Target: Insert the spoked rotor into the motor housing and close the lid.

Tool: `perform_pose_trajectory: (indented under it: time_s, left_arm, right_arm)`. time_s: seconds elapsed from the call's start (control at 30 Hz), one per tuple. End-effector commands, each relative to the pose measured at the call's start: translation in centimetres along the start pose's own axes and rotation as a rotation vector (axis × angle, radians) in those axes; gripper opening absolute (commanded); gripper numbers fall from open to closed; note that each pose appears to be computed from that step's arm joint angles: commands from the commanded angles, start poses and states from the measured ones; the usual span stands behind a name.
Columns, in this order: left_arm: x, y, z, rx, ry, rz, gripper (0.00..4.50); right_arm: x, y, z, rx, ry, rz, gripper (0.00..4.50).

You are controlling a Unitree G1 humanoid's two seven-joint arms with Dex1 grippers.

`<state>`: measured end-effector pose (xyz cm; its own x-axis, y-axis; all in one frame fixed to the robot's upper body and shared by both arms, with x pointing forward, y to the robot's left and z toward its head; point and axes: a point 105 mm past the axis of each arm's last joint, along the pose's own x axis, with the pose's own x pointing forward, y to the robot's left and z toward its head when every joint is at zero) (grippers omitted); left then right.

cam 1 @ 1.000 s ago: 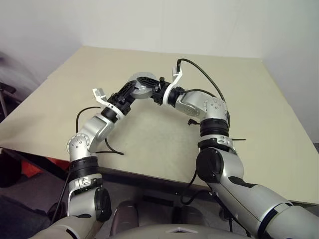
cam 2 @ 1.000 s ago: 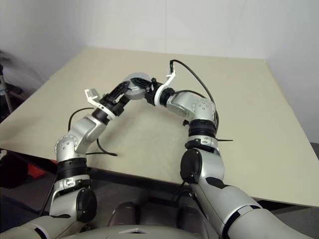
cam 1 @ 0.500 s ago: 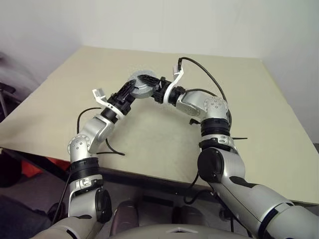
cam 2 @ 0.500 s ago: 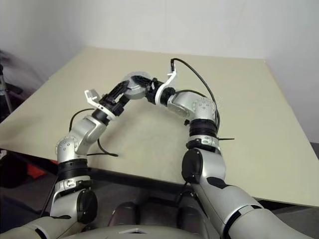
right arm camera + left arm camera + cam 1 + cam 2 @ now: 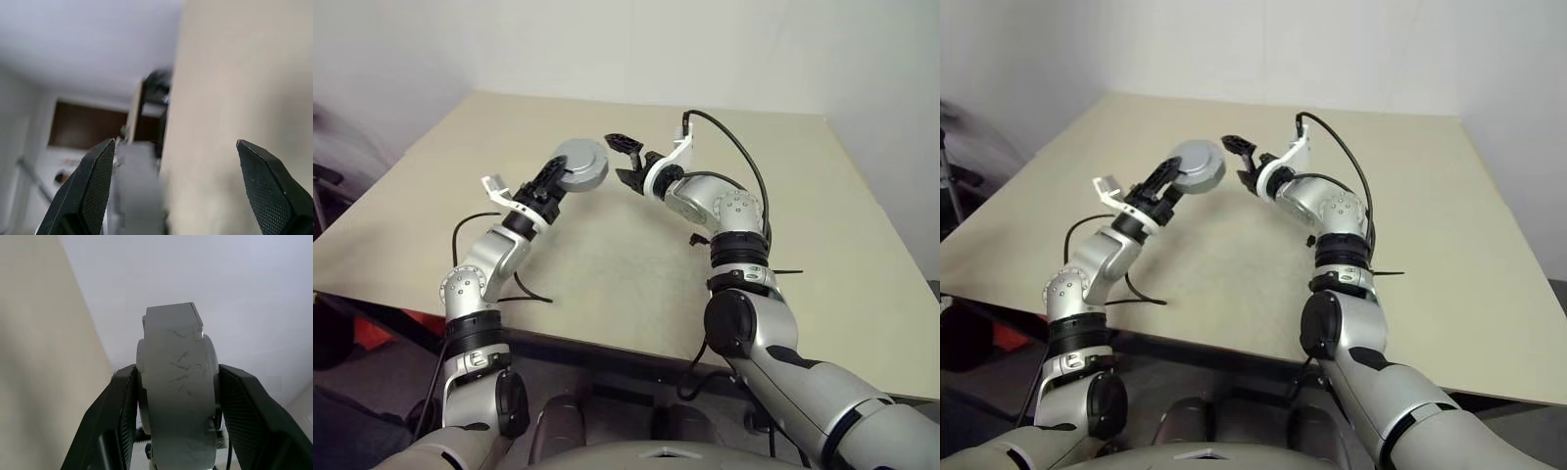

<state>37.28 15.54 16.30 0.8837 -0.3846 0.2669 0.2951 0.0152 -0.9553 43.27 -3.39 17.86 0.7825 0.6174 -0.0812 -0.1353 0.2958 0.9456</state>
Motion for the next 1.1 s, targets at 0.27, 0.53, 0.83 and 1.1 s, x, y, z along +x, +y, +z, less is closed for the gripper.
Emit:
perform_pose_trajectory:
  time_s: [0.27,0.53,0.83,1.1]
  left_arm:
    - [-4.3,2.0,5.9,0.127,-0.308,0.173,2.19]
    - [-7.6,4.5,9.7,0.128,-0.497,0.345,2.19]
    - [-8.2,6.5,10.2,0.09,-0.519,0.461,2.19]
    - [-7.8,7.4,9.1,0.089,-0.447,0.511,3.78]
  right_arm:
    - [-0.6,-1.7,1.8,-0.013,-0.053,-0.098,4.46]
    - [-0.9,-2.2,1.7,-0.028,-0.042,-0.11,4.46]
    - [-0.8,-2.3,1.7,-0.031,-0.044,-0.111,4.46]
    - [-0.8,-2.4,1.8,-0.034,-0.05,-0.118,4.5]
